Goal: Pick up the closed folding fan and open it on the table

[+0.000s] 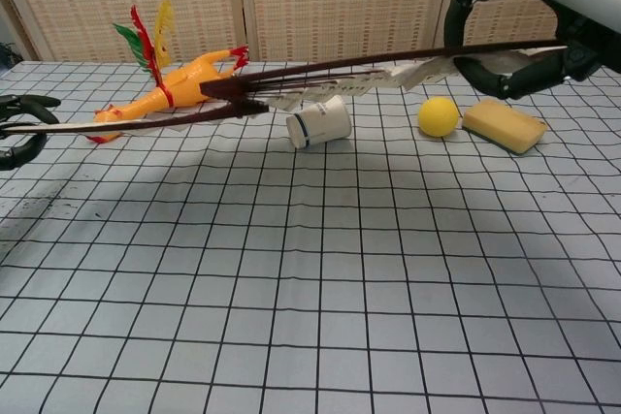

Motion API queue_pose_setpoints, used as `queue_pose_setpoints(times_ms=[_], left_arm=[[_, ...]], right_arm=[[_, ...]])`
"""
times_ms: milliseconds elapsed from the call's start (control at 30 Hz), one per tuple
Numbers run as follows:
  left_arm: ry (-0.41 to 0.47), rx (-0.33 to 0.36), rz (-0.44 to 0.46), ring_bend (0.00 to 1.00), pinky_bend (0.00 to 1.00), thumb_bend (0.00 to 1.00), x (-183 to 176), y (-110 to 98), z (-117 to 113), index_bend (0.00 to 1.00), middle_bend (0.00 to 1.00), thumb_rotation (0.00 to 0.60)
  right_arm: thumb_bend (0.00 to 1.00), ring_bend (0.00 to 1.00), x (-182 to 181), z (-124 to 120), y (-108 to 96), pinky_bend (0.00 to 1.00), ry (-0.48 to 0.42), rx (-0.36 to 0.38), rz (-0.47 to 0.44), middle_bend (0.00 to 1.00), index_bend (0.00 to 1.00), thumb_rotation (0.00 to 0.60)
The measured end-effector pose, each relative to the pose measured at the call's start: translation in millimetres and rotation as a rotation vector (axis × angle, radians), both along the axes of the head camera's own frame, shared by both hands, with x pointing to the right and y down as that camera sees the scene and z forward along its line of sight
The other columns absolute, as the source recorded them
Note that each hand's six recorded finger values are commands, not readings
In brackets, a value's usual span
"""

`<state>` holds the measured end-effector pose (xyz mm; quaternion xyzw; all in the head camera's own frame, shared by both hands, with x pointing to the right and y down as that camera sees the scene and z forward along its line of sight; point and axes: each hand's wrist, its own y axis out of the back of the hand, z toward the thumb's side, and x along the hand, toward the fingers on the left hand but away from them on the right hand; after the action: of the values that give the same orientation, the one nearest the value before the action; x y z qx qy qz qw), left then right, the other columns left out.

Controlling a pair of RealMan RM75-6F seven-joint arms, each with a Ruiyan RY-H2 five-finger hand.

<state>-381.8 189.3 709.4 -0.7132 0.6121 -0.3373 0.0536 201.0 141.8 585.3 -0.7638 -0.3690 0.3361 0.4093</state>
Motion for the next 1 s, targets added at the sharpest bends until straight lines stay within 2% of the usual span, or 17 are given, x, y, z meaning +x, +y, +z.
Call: queue_pose_setpoints(times_ms=[67,133,167,233,300,367,400,467,567,667,833,933,1000], left_arm=[[-0.018,-0.003,0.017,0.0,0.11,0.46,0,4,3,0.4,0.14,0.6],[-0.027,-0.005,0.027,0.0,0.1,0.46,0,6,4,0.39,0.14,0.6],[-0.034,-0.008,0.033,0.0,0.1,0.46,0,8,6,0.38,0.14,0.6],[-0.062,-0.021,0.051,0.0,0.1,0.46,-2,14,11,0.36,0.14,0.6],[-0.088,-0.034,0.071,0.0,0.1,0.46,-5,19,16,0.29,0.13,0.6],[-0.117,-0.053,0.105,0.0,0.1,0.46,-6,29,24,0.2,0.12,0.6],[-0.127,-0.064,0.124,0.0,0.1,0.46,-5,33,27,0.13,0.1,0.6],[-0.149,-0.091,0.18,0.0,0.1,0.45,-1,46,35,0.03,0.06,0.6],[-0.176,-0.119,0.265,0.0,0.1,0.45,5,60,42,0.0,0.0,0.6],[-0.207,-0.122,0.315,0.0,0.1,0.45,3,63,40,0.0,0.0,0.6],[-0.21,-0.076,0.319,0.0,0.1,0.45,-10,54,18,0.0,0.0,0.6],[-0.189,-0.051,0.316,0.0,0.09,0.45,-15,51,0,0.0,0.0,0.6],[-0.176,-0.042,0.322,0.0,0.08,0.45,-18,51,-13,0.0,0.0,0.6]], right_arm=[[0.59,0.0,2,4,6,0.03,0.007,-0.005,-0.008,0.12,0.74,0.6],[0.59,0.0,3,6,8,0.03,0.008,-0.008,-0.01,0.12,0.68,0.6],[0.59,0.0,4,8,10,0.03,0.014,-0.009,-0.013,0.12,0.61,0.6],[0.58,0.0,8,15,16,0.03,0.044,-0.016,-0.027,0.1,0.39,0.6],[0.46,0.0,17,27,25,0.01,0.095,-0.026,-0.054,0.03,0.09,0.6],[0.32,0.0,27,41,36,0.0,0.165,-0.043,-0.095,0.0,0.0,0.6],[0.24,0.0,30,46,40,0.0,0.195,-0.053,-0.114,0.0,0.0,0.6],[0.14,0.0,36,55,47,0.0,0.258,-0.083,-0.155,0.0,0.0,0.6],[0.07,0.0,44,59,54,0.0,0.336,-0.124,-0.201,0.0,0.0,0.6],[0.04,0.0,53,58,60,0.0,0.406,-0.165,-0.234,0.0,0.0,0.6],[0.04,0.0,78,52,70,0.0,0.532,-0.252,-0.264,0.0,0.0,0.6],[0.03,0.0,97,40,72,0.0,0.587,-0.287,-0.24,0.0,0.0,0.6],[0.03,0.0,106,31,71,0.0,0.585,-0.282,-0.196,0.0,0.0,0.6]])
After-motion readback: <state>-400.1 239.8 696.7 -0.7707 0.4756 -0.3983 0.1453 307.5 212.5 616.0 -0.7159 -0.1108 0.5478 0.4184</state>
